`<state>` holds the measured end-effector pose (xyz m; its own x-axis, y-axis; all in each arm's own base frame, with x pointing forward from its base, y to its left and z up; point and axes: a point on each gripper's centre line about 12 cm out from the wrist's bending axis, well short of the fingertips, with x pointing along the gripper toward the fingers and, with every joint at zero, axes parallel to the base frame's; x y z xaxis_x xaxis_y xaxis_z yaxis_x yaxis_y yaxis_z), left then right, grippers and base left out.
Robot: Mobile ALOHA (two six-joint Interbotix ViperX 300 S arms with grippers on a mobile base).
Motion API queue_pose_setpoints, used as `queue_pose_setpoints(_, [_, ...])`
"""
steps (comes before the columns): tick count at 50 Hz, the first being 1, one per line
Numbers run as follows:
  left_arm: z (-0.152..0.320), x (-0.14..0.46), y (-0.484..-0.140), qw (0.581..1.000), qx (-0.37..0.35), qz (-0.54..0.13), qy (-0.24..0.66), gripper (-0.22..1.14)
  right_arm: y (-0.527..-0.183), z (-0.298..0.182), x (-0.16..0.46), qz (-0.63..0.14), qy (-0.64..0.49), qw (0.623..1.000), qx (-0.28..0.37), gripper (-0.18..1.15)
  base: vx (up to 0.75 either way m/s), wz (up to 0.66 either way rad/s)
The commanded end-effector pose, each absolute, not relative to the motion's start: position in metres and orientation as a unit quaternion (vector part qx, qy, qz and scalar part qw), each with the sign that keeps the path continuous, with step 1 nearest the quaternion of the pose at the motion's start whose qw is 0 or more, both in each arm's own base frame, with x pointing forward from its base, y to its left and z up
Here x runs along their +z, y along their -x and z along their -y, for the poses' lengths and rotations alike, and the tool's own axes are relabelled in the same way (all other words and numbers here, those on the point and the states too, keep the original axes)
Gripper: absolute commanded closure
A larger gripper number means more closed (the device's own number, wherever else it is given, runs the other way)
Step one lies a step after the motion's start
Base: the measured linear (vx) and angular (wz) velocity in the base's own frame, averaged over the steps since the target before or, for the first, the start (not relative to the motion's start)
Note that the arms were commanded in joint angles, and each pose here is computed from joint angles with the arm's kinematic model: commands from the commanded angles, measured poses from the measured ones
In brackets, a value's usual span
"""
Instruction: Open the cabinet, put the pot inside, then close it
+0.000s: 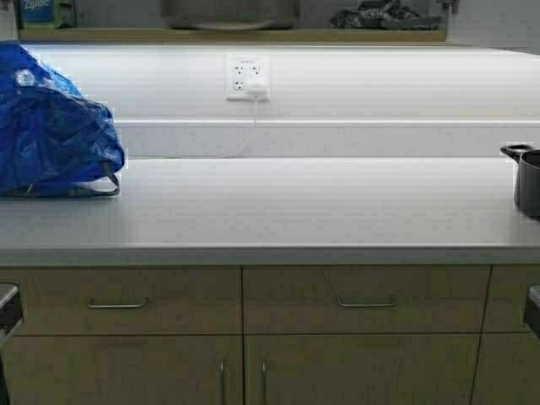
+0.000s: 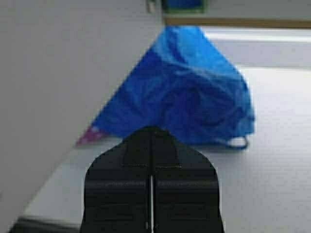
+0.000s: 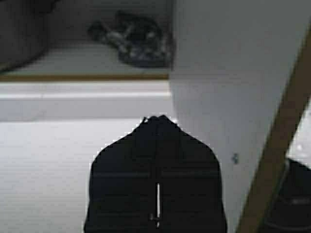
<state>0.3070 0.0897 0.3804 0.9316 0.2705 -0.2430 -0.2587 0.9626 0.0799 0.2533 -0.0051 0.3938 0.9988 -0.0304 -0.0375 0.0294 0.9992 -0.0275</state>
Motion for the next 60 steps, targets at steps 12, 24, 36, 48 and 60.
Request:
queue_pose_setpoints(12, [-0.174, 0.439, -0.317, 0.967, 0.245, -0.074, 0.0, 0.89, -0.265, 0.086, 0.425, -0.004, 0.027, 0.986, -0.162, 0.89, -0.16, 0.02])
queue_pose_setpoints(24, [-0.249, 0.473, -0.346, 0.951, 0.305, -0.033, 0.023, 0.89, -0.318, 0.133, 0.448, -0.006, 0.026, 0.979, -0.204, 0.89, -0.15, -0.01])
queue_pose_setpoints(36, [-0.305, 0.474, -0.395, 0.947, 0.32, -0.02, 0.019, 0.89, -0.395, 0.151, 0.457, -0.03, 0.022, 0.98, -0.195, 0.9, -0.1, -0.06])
queue_pose_setpoints(48, [-0.28, 0.448, -0.433, 0.959, 0.279, -0.041, 0.037, 0.89, -0.436, 0.092, 0.437, -0.066, 0.042, 0.99, -0.119, 0.9, -0.04, -0.03])
queue_pose_setpoints(60, [-0.23, 0.454, -0.429, 0.969, 0.24, -0.041, 0.034, 0.89, -0.43, 0.038, 0.444, -0.052, 0.053, 0.996, -0.059, 0.9, 0.0, 0.0])
